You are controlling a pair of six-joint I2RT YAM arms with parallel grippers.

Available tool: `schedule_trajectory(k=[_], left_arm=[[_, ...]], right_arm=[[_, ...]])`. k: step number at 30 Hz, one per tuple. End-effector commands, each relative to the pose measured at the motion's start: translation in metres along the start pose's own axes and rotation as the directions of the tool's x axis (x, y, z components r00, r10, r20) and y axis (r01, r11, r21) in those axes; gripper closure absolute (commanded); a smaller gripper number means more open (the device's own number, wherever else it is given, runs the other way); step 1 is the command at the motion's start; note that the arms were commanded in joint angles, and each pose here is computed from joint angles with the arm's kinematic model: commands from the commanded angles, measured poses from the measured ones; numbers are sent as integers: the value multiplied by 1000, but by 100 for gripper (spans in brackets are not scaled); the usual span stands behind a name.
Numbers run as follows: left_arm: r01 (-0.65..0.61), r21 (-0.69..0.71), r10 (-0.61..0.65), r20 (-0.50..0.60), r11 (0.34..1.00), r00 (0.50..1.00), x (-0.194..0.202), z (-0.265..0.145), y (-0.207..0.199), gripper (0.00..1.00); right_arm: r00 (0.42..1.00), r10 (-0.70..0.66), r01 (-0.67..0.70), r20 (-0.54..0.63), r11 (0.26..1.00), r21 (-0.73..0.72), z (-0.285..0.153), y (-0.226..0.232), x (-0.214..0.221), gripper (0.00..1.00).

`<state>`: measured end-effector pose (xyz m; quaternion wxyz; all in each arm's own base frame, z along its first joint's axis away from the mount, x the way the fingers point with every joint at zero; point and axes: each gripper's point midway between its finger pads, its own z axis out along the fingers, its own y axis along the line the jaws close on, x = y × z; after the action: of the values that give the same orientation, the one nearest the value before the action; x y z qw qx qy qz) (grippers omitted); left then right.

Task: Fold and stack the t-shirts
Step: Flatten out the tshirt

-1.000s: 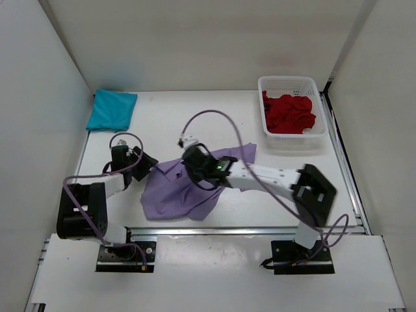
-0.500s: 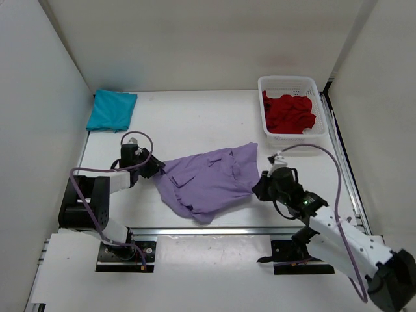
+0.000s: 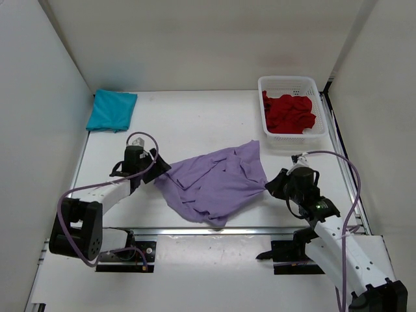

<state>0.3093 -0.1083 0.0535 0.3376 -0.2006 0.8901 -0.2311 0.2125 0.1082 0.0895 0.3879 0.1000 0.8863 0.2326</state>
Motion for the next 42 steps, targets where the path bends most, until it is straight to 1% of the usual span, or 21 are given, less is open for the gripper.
schedule_trajectory(k=[1,3,4,6,8,9,12,17,18,19,21,23,28,31,33,34,36,38,40,41,42], left_arm=[[-77,-80,70,-85,994,994,37,-10,25,23],[-95,-110,86,-87,989,992,46,-12,34,21],[-101,-96,92,-99,990,991,52,-9,33,24],[-84,-75,73,-142,994,987,62,0,33,55],[-57,-58,48,-144,997,988,57,8,24,76],[-25,-33,21,-111,999,994,44,14,14,86],[52,16,-52,-15,999,999,-3,23,-12,100],[151,74,-156,65,986,986,-80,36,-43,100],[183,109,-191,67,977,979,-98,35,-47,100],[207,118,-216,64,971,974,-104,35,-47,100],[191,178,-218,151,965,964,-155,15,-66,100],[156,165,-185,179,974,966,-176,1,-71,100],[192,252,-261,276,948,925,-223,-59,-62,100],[210,222,-269,279,952,922,-221,-66,-42,100],[214,175,-256,274,961,927,-218,-60,-25,100],[227,128,-253,266,966,930,-212,-53,-16,99],[221,61,-229,238,973,944,-202,-39,1,96],[239,12,-237,181,971,955,-188,-22,16,85],[238,-20,-234,120,971,965,-179,-7,28,64],[247,-31,-242,117,968,963,-178,-4,33,48],[249,-32,-244,104,968,964,-174,-5,35,44]], right_arm=[[999,12,-8,40,997,-83,4,21,-16,100],[999,-28,32,43,995,-97,7,32,-18,100],[999,-37,40,33,995,-94,10,37,-17,100],[998,-70,70,3,993,-94,22,44,-17,100],[996,-84,84,9,988,-126,32,57,-26,100],[996,-93,93,9,987,-130,37,61,-33,100],[992,-113,121,58,975,-184,55,86,-71,100],[959,-194,245,208,933,-262,71,155,-187,100],[965,-209,243,159,940,-242,83,153,-184,100],[938,-243,306,246,916,-261,68,181,-221,100],[915,-293,357,277,908,-220,62,198,-247,100],[876,-327,419,353,880,-223,33,223,-278,100],[800,-315,490,511,835,-252,-65,250,-296,100],[837,-274,447,474,843,-301,-80,225,-250,100],[910,-254,354,328,887,-295,-44,176,-182,100],[914,-232,338,333,889,-308,-50,167,-170,100],[970,-179,221,163,931,-292,-12,112,-95,99],[991,-107,123,80,967,-223,2,70,-59,100],[998,-42,51,47,977,-205,6,45,-33,100],[998,-31,41,51,978,-202,4,40,-27,96],[999,-15,23,41,981,-193,4,36,-21,88]])
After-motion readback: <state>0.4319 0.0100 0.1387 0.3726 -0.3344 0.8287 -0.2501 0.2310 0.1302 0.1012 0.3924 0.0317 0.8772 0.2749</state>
